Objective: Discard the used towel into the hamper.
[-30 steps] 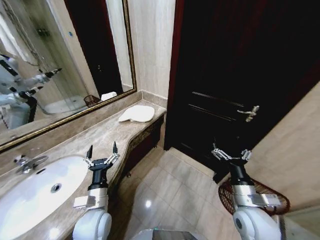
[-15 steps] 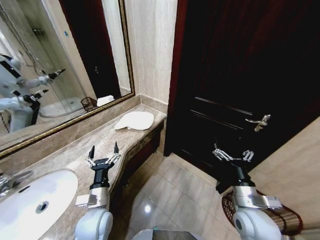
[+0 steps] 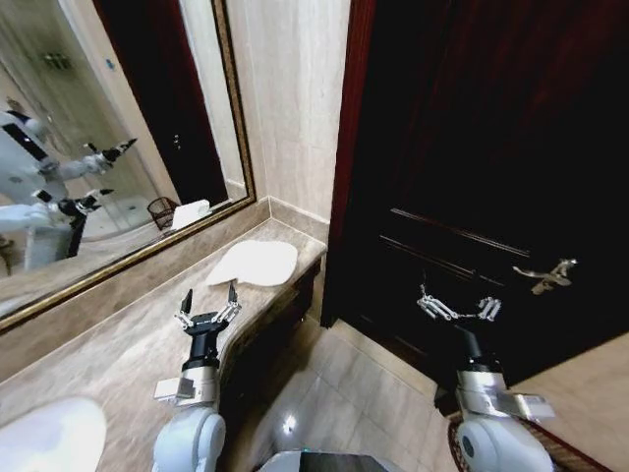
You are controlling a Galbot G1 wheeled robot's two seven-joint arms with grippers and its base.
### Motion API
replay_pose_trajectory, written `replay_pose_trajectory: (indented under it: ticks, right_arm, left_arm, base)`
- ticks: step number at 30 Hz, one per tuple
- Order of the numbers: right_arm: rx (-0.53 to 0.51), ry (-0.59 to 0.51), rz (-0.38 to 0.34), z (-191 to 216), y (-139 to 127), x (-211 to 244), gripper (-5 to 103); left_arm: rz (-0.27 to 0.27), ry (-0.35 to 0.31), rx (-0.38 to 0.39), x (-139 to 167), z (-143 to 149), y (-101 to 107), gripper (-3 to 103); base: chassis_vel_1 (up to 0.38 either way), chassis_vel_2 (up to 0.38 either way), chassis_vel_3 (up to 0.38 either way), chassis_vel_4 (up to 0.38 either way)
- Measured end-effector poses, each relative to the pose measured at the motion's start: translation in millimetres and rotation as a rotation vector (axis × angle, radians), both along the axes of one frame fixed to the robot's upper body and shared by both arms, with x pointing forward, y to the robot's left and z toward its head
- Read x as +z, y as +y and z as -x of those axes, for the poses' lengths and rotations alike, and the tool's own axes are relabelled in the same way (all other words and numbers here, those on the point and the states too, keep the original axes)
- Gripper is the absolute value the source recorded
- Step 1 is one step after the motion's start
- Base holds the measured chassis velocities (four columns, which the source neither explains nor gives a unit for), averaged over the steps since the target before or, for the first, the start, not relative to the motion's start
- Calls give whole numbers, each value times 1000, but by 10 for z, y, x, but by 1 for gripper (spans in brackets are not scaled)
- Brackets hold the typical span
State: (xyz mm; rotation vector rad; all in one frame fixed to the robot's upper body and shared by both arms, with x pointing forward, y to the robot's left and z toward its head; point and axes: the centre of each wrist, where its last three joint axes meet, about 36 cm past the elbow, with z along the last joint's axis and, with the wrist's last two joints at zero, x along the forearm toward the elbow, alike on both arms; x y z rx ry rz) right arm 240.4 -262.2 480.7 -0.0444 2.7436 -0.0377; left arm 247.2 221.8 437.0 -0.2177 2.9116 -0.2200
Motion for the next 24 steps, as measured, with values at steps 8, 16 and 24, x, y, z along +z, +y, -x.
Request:
replay_pose_trajectory:
  ticks: [8, 16, 24]
  right_arm:
    - [-12, 37, 1, 95, -2, 0, 100]
    - [-36, 75, 1, 110, -22, -118, 100]
    - [-54, 113, 27, 122, -85, -237, 100]
  left_arm:
    - [54, 76, -25, -96, -83, -32, 100]
    - [67, 159, -48, -274, -279, -55, 100]
    - [29, 190, -78, -429, -622, -271, 100]
  base:
    - [20, -1, -32, 6]
    - [9, -4, -3, 8]
    - [0, 0, 0, 0]
